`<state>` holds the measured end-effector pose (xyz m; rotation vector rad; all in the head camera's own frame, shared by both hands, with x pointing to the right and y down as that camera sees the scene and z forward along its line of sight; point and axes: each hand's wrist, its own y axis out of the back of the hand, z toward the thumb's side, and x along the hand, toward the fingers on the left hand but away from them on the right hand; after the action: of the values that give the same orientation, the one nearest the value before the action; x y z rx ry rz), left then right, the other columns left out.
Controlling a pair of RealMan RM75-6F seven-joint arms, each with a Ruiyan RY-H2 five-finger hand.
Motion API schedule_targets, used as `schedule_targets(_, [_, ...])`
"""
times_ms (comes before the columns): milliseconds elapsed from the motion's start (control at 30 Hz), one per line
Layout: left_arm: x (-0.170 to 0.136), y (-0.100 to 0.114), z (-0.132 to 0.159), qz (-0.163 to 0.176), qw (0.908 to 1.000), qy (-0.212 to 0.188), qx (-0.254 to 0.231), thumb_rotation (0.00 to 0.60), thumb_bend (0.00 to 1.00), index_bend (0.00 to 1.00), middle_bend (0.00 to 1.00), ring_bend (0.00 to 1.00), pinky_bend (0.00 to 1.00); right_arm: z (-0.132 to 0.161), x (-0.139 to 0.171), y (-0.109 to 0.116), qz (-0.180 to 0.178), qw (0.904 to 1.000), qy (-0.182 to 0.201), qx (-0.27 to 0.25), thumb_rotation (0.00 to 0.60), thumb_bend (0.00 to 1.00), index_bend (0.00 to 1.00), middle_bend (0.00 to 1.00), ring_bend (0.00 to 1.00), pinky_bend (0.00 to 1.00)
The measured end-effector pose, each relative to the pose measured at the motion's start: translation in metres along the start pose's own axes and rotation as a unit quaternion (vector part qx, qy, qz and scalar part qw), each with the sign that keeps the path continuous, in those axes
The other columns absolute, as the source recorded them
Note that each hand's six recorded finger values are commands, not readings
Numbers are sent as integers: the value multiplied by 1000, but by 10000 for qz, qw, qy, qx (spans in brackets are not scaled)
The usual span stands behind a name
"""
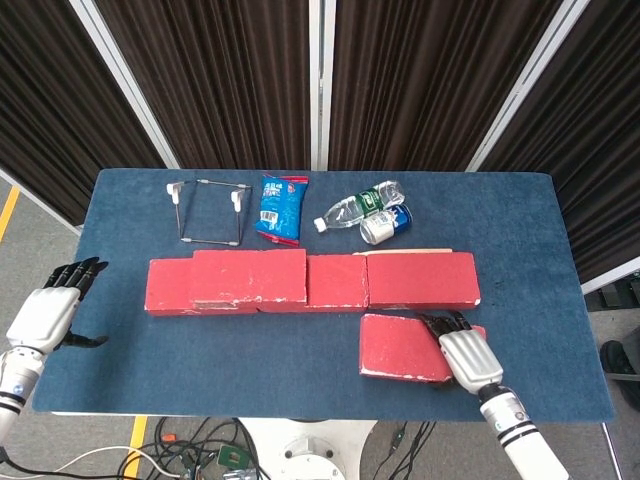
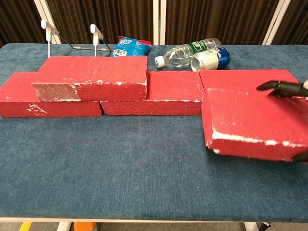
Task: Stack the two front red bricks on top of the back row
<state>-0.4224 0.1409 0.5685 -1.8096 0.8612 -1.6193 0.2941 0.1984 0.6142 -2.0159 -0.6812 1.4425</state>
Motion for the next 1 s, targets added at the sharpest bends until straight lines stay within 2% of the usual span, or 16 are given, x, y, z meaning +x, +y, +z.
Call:
schedule_targets(267, [-1,0,2,-6,10000,-10,-31,600,0,39,0,0,0,1,-23,73,-646,9968,276,380,600,17,0,223,207,14])
schedule_targets(467, [-1,-6,2,-23,10000,-4,-71,600,0,39,0,0,0,2,-58,105,-672,9950,377,634,600,17,0,232,208,1])
schedule_targets(800, [-2,-9,0,-54,9999,-15,-114,600,0,40,0,0,0,12,-107,116,-272,9941,591,864,600,0,0,236,207,0])
schedule_targets(1000, [-2,-12,-4,-36,9998,1,-213,600,0,40,0,0,0,21,-133,105,-24,9952,637,738,600,0,0,237,208,0])
